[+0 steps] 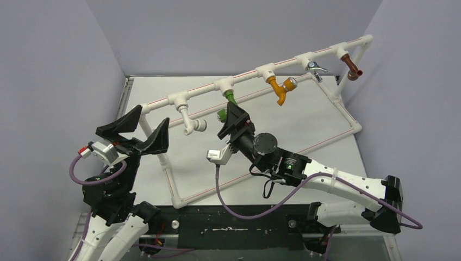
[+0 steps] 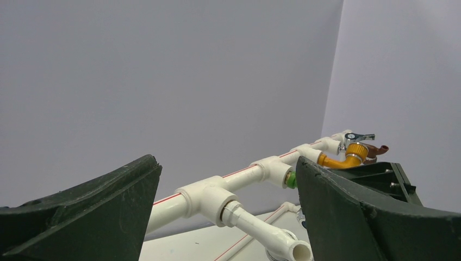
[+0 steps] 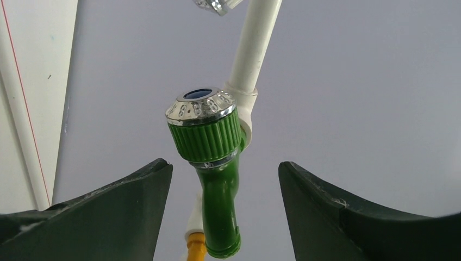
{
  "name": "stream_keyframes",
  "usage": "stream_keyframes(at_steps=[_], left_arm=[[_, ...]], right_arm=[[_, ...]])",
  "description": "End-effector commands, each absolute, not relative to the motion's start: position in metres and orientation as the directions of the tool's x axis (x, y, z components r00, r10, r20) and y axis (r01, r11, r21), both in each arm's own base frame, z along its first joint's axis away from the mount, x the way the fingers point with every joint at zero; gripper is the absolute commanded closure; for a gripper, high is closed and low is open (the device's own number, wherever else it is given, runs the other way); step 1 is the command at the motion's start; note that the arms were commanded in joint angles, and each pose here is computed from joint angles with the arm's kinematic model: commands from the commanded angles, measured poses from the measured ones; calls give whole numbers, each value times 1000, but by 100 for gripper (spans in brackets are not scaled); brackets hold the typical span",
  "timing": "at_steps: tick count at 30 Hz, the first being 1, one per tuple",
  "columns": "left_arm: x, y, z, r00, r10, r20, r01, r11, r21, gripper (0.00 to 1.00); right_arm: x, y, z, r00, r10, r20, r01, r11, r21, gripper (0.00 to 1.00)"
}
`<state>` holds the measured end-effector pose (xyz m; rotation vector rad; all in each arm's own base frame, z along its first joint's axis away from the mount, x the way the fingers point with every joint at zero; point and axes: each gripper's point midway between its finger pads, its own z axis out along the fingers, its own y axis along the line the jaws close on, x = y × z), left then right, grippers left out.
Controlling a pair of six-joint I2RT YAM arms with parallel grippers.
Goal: Install the water faucets
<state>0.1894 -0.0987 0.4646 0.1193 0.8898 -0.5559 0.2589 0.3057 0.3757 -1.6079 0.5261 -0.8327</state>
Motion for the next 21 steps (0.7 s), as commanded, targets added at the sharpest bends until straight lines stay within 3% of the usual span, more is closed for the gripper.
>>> stream_keyframes(at_steps=[1,12,18,21], left_arm=[[184,-94,474,525,-416,-742,503,855,-124,6],[184,-95,474,523,-418,-743,505,854,-125,6],[184,-95,474,524,-416,-743,504,855,-124,6],[184,-95,474,526,-417,-741,503,855,-125,6]], right_arm=[[259,300,402,603,-774,193,172,-110,-979,29],[259,306,393,611,-771,178,179,-85,-980,49],[260,309,394,617,-772,153,167,-62,-984,77],[260,309,394,619,-775,125,158,-32,-987,97]])
